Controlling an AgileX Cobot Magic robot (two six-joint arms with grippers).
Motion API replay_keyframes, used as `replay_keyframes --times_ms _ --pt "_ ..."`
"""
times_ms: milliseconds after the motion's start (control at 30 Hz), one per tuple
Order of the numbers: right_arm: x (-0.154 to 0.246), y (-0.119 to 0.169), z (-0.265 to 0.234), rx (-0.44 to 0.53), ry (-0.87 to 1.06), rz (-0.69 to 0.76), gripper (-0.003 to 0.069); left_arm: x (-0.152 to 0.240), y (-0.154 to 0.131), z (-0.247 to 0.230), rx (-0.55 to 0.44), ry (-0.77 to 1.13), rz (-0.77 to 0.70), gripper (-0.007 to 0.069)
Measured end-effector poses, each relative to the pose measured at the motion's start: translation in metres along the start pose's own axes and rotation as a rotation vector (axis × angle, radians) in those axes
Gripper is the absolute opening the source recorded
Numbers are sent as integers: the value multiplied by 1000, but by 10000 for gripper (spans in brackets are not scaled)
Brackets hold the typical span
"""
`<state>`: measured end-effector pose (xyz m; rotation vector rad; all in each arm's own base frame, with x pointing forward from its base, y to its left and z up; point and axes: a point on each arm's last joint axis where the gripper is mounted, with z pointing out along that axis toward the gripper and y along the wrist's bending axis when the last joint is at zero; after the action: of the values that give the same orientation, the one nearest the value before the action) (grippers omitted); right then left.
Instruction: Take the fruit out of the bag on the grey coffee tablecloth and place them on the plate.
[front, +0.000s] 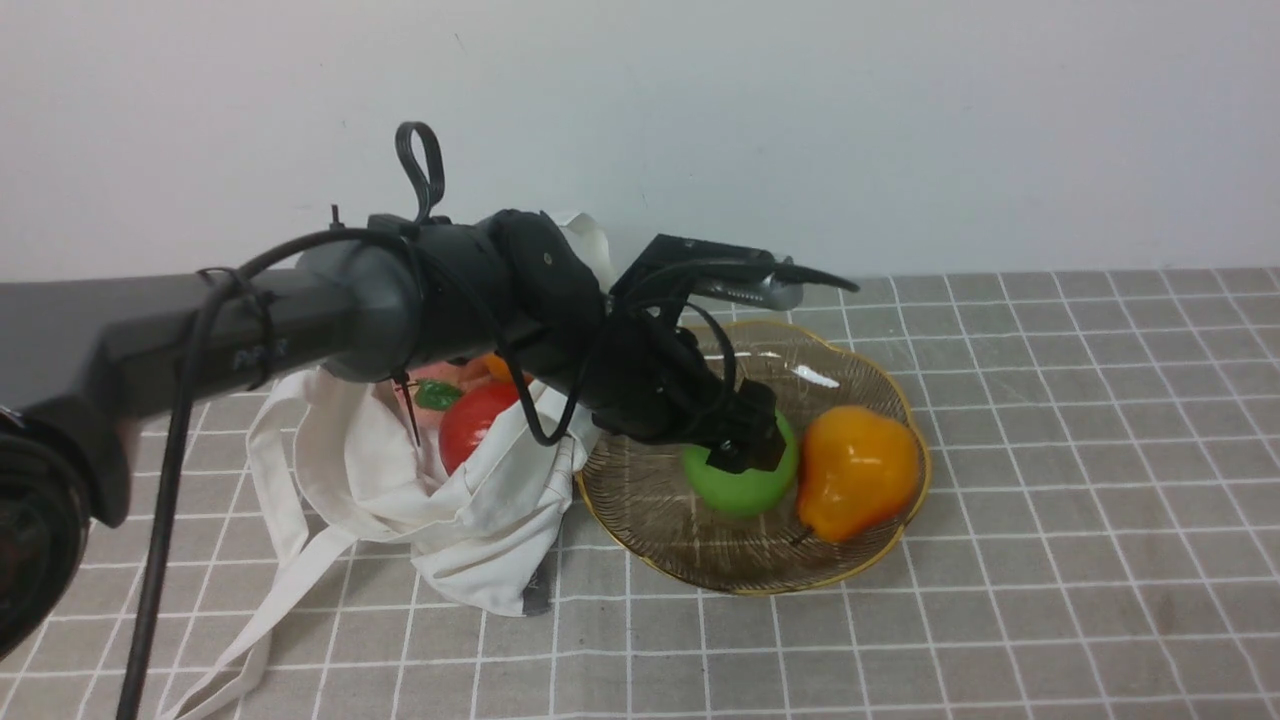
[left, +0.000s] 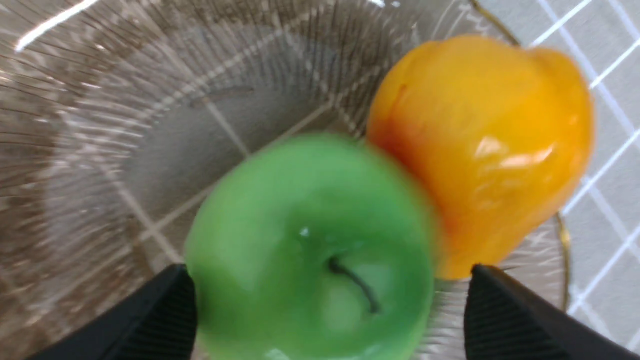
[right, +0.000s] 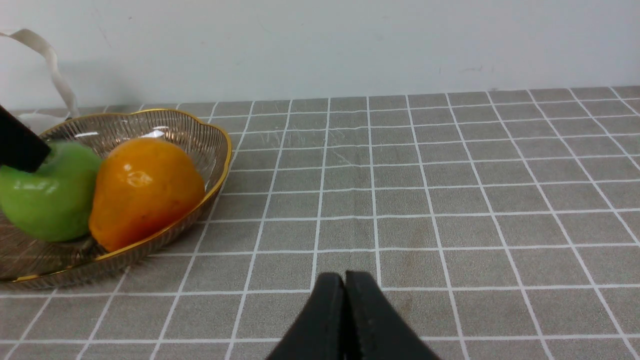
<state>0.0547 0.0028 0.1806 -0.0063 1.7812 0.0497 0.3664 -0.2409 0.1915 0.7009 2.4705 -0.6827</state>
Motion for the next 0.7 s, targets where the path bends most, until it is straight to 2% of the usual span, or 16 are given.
replay_keyframes --times_ms 167,333,400,467,567,600,700 --pt "0 0 0 0 0 0 -15 -3 -3 -8 17 -9 3 685" --pt "0 0 0 0 0 0 -15 -15 -3 -38 11 -71 8 679" --pt "0 0 0 0 0 0 -15 -24 1 -70 1 -131 4 630" --pt "0 0 0 0 0 0 -15 -29 2 -98 1 -164 2 555" --pt "0 0 0 0 0 0 -15 -29 -2 -148 21 -184 17 350" --pt "0 0 0 0 0 0 -15 -28 -3 -154 27 -183 21 335" --pt "0 0 0 0 0 0 -15 -18 -16 -197 71 -149 60 99"
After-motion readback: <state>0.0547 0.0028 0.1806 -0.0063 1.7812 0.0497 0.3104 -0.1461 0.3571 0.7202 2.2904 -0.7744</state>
